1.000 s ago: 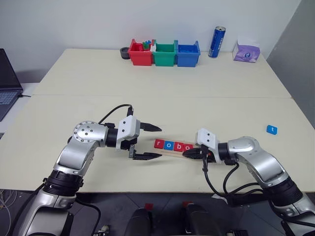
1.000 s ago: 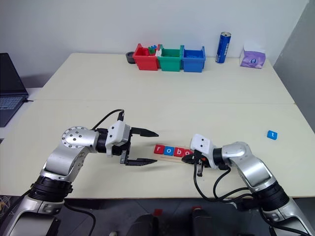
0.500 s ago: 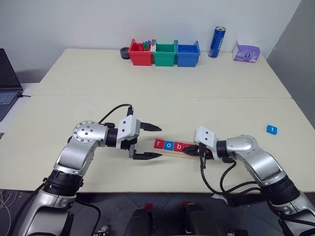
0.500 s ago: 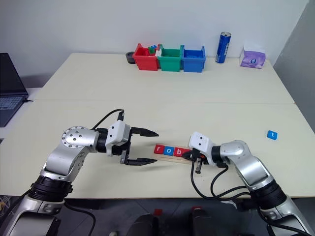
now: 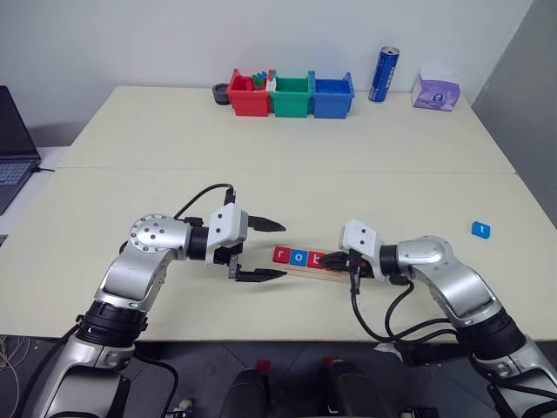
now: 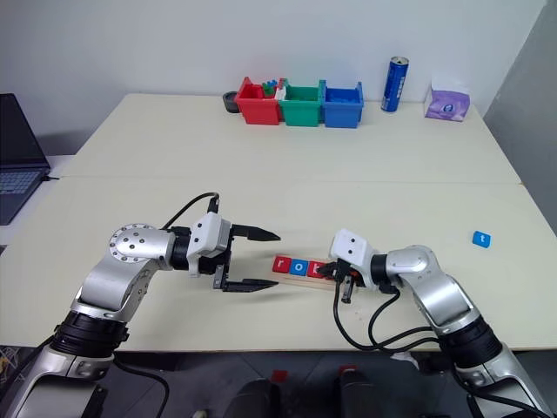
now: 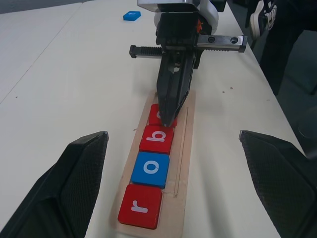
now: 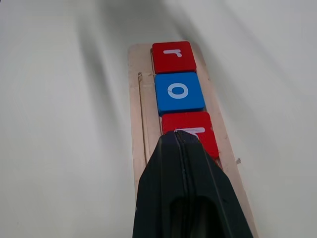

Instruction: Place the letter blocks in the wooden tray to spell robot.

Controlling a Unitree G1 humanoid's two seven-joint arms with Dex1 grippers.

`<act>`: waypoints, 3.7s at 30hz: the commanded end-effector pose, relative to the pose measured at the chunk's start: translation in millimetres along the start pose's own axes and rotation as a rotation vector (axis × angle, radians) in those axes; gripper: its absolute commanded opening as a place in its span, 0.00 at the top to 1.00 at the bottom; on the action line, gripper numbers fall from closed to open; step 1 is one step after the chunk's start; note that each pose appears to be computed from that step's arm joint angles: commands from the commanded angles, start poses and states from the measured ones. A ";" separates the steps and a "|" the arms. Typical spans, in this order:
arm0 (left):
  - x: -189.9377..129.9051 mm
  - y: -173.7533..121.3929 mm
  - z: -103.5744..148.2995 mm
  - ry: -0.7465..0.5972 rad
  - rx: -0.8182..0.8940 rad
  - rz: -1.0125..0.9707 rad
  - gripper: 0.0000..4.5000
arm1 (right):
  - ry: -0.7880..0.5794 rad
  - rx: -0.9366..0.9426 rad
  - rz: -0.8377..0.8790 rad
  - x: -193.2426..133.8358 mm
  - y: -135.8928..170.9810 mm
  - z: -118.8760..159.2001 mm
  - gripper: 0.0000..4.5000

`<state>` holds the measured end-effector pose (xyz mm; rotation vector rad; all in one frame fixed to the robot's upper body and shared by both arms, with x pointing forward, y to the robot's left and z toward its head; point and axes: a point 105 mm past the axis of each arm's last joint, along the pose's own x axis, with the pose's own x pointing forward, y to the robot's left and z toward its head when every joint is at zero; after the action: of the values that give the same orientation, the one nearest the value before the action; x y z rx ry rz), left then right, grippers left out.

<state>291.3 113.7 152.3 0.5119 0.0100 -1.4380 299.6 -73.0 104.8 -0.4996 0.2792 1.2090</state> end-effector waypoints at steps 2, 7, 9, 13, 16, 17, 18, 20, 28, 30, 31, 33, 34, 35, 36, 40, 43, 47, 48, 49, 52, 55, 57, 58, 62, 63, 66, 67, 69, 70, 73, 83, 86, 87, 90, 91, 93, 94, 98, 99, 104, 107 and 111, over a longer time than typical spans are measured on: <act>0.8 -0.4 6.6 -0.007 0.032 -0.007 0.00 | -0.053 -0.034 0.005 -15.1 -2.1 15.9 1.00; 0.5 0.6 6.6 -0.006 0.032 -0.007 0.00 | -0.008 -0.052 0.054 -20.8 5.9 6.3 1.00; 0.5 1.0 6.8 -0.007 0.033 -0.007 0.00 | 0.006 -0.059 0.066 -19.8 8.9 2.6 1.00; 0.4 1.2 7.4 -0.007 0.036 -0.007 0.00 | 0.017 -0.063 0.052 -13.6 9.6 -0.7 1.00; 0.0 0.7 7.7 -0.007 0.036 -0.007 0.00 | 0.017 -0.073 0.042 -9.0 9.5 -0.5 1.00; -0.2 0.5 7.8 -0.006 0.036 -0.007 0.00 | 0.017 -0.076 0.039 -8.0 9.4 -0.3 1.00; -0.4 0.4 7.8 -0.005 0.036 -0.007 0.00 | 0.019 -0.084 0.036 -7.2 9.2 -0.5 1.00; -0.9 0.7 7.6 -0.003 0.036 -0.006 0.00 | 0.030 -0.100 0.026 -5.9 7.5 -2.5 1.00; -1.1 0.4 7.2 -0.001 0.034 -0.004 0.00 | 0.039 -0.149 -0.029 -1.8 -2.4 -4.4 1.00; -1.1 0.4 7.2 -0.001 0.034 -0.004 0.00 | 0.036 -0.150 -0.038 -2.1 -4.2 -4.5 1.00; -1.0 0.6 7.3 -0.001 0.034 -0.004 0.00 | 0.026 -0.142 -0.039 -2.5 -4.6 -2.9 1.00; -0.9 1.0 7.4 -0.002 0.034 -0.003 0.00 | -0.015 -0.102 -0.029 -4.1 -3.9 4.0 1.00; -0.8 0.9 7.4 -0.002 0.034 -0.004 0.00 | -0.042 -0.079 -0.018 -5.8 -2.5 8.7 1.00; -0.7 0.8 7.4 -0.002 0.034 -0.004 0.00 | -0.070 -0.053 0.000 -8.7 -0.5 13.6 1.00; -0.7 0.6 7.3 -0.002 0.034 -0.005 0.00 | -0.090 -0.030 0.016 -11.7 1.3 17.2 1.00; -0.6 0.5 7.2 -0.003 0.034 -0.009 0.00 | -0.100 0.019 0.041 -26.2 1.1 19.4 1.00; 0.0 0.4 7.6 -0.004 0.035 -0.013 0.00 | -0.078 0.034 0.039 -33.9 -2.2 14.5 1.00; 1.2 0.4 8.4 -0.006 0.036 -0.019 0.00 | -0.022 0.015 -0.003 -40.0 -12.6 3.0 1.00; 1.6 0.4 8.7 -0.007 0.037 -0.021 0.00 | -0.007 0.011 -0.019 -40.5 -15.8 -1.1 1.00; 2.2 0.4 9.1 -0.008 0.038 -0.023 0.00 | 0.006 0.005 -0.027 -40.3 -17.4 -5.4 1.00; 2.5 0.3 9.5 -0.009 0.040 -0.025 0.00 | 0.035 -0.014 -0.044 -38.2 -19.6 -14.7 1.00; 1.8 0.1 9.5 -0.008 0.041 -0.026 0.00 | 0.041 -0.025 -0.043 -34.9 -18.6 -18.7 1.00; 1.3 -0.8 9.5 -0.007 0.040 -0.027 0.00 | 0.044 -0.030 -0.036 -32.9 -16.6 -20.8 1.00; 1.0 -1.4 9.3 -0.006 0.040 -0.027 0.00 | 0.045 -0.033 -0.031 -32.2 -15.4 -21.5 1.00; -0.2 -3.3 8.4 -0.001 0.037 -0.028 0.00 | 0.048 -0.041 -0.011 -31.2 -11.3 -23.0 1.00; -0.4 -3.5 8.3 0.000 0.036 -0.028 0.00 | 0.049 -0.043 -0.005 -31.0 -10.3 -23.3 1.00; -0.5 -4.0 8.1 0.001 0.035 -0.027 0.00 | 0.051 -0.051 0.010 -28.1 -5.9 -25.1 1.00; -0.5 -4.2 8.2 0.001 0.035 -0.027 0.00 | 0.052 -0.052 0.012 -26.7 -4.9 -25.5 1.00; -0.6 -4.4 8.3 0.001 0.035 -0.026 0.00 | 0.048 -0.056 0.014 -22.9 -3.4 -25.0 1.00; -0.6 -4.3 8.3 0.001 0.035 -0.025 0.00 | 0.045 -0.055 0.014 -20.8 -2.8 -24.4 1.00; -0.4 -4.8 8.6 0.001 0.035 -0.024 0.00 | 0.041 -0.055 0.016 -17.2 -0.8 -23.9 1.00; -0.5 -3.7 9.2 0.001 0.033 -0.021 0.00 | 0.024 -0.060 -0.001 -13.5 -5.5 -17.4 1.00; -0.1 -3.3 9.8 -0.001 0.033 -0.021 0.00 | 0.030 -0.052 -0.005 -22.4 -8.5 -16.2 1.00; 0.2 -3.4 10.0 -0.002 0.034 -0.021 0.00 | 0.033 -0.048 -0.007 -25.7 -9.5 -15.8 1.00; 3.2 -3.3 11.7 -0.014 0.034 -0.021 0.00 | 0.046 -0.030 -0.033 -42.1 -16.1 -12.9 1.00; 4.7 -3.1 12.8 -0.022 0.032 -0.019 0.00 | 0.046 -0.019 -0.049 -48.1 -19.0 -11.1 1.00; 8.9 -2.8 14.9 -0.039 0.028 -0.019 0.00 | 0.045 0.012 -0.081 -60.4 -22.9 -7.6 1.00; 12.3 -3.0 15.5 -0.049 0.027 -0.022 0.00 | 0.043 0.035 -0.109 -67.3 -24.9 -6.4 1.00; 29.5 0.3 22.1 -0.099 0.029 -0.026 0.00 | 0.004 0.169 -0.332 -91.2 -44.4 -3.2 0.88; 34.8 2.6 25.4 -0.116 0.031 -0.021 0.00 | -0.005 0.196 -0.408 -97.8 -51.9 -3.4 0.81; 74.2 14.5 46.3 -0.210 0.039 0.012 0.00 | -0.013 0.276 -0.876 -143.3 -84.6 -14.8 0.42; 102.7 21.7 56.4 -0.237 0.037 0.057 0.00 | 0.021 0.326 -1.185 -176.0 -95.3 -33.6 0.19; 129.4 24.0 63.3 -0.244 0.041 0.078 0.00 | 0.062 0.419 -1.432 -204.2 -101.1 -61.1 0.01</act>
<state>313.3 -16.9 166.9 0.3340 -0.1809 -1.4356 333.1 -273.1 160.0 -0.2441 0.1883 -0.1109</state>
